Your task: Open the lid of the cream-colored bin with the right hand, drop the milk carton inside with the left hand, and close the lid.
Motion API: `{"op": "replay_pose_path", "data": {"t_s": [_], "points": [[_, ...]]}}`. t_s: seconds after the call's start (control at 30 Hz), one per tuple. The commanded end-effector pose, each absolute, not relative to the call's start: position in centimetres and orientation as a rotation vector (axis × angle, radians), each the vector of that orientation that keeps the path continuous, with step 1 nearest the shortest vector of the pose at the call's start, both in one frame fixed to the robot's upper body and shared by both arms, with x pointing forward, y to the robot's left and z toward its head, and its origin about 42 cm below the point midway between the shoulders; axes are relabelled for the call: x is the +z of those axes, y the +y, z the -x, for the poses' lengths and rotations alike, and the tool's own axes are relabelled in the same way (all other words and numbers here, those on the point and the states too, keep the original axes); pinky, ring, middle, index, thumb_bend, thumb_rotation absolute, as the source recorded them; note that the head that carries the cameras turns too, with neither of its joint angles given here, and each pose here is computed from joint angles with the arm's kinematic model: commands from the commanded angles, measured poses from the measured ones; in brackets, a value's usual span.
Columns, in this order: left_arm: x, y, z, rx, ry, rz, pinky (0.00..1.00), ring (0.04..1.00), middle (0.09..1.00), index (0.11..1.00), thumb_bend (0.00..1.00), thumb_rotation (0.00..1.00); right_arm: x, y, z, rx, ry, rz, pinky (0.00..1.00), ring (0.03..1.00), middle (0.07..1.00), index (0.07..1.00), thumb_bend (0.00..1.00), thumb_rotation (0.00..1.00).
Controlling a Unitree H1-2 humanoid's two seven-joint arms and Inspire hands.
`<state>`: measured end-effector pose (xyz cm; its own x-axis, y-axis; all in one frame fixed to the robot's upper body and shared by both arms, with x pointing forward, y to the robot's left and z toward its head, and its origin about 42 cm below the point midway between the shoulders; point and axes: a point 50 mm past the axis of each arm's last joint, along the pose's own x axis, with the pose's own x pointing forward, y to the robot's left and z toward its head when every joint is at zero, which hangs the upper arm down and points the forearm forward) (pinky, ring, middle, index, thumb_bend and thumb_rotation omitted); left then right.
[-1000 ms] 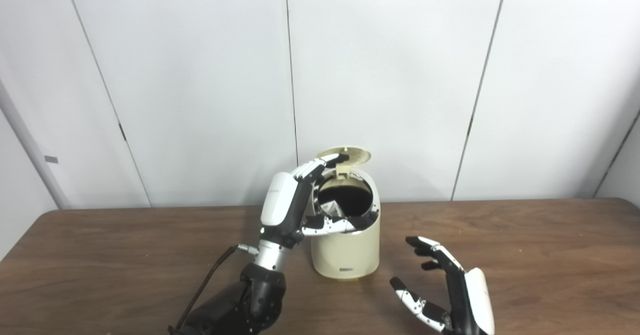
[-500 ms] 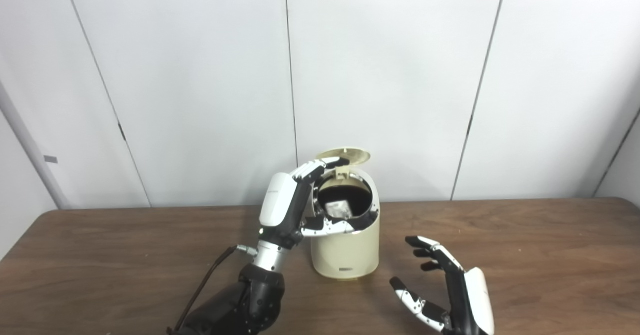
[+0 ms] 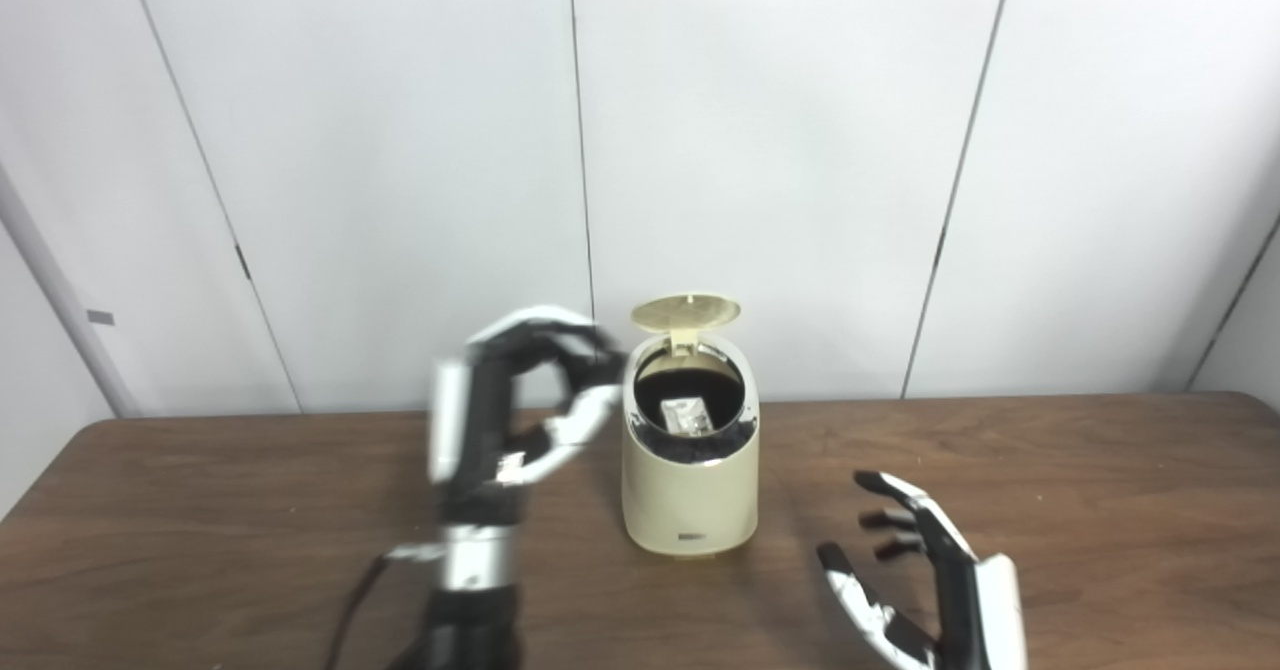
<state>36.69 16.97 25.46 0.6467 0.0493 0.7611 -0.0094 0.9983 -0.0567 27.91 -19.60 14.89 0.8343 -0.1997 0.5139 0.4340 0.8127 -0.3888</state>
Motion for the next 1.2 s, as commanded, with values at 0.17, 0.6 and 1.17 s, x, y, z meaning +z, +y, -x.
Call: {"op": "replay_pose_path", "data": {"t_s": [0.17, 0.6, 1.17], "points": [[27.5, 21.6, -34.5, 0.031, -0.9, 0.171, 0.32, 0.359, 0.413, 0.482, 0.49, 0.09, 22.7, -22.6, -28.9, -0.335, -0.668, 0.599, 0.92, 0.975, 0.976, 0.97, 0.37, 0.75], [23.2, 27.0, -30.5, -0.282, -0.468, 0.123, 1.0, 0.996, 0.995, 0.995, 0.62, 1.0, 39.2, -22.6, -30.6, -0.04, -0.779, 0.976, 0.94, 1.0, 1.0, 1.0, 0.78, 0.92], [20.9, 25.5, -29.4, -0.251, -0.379, 0.09, 1.0, 1.0, 1.0, 1.0, 0.62, 1.0, 48.3, -18.6, -36.1, 0.205, -0.701, 1.342, 0.81, 0.959, 0.928, 0.893, 0.83, 0.93]]}}
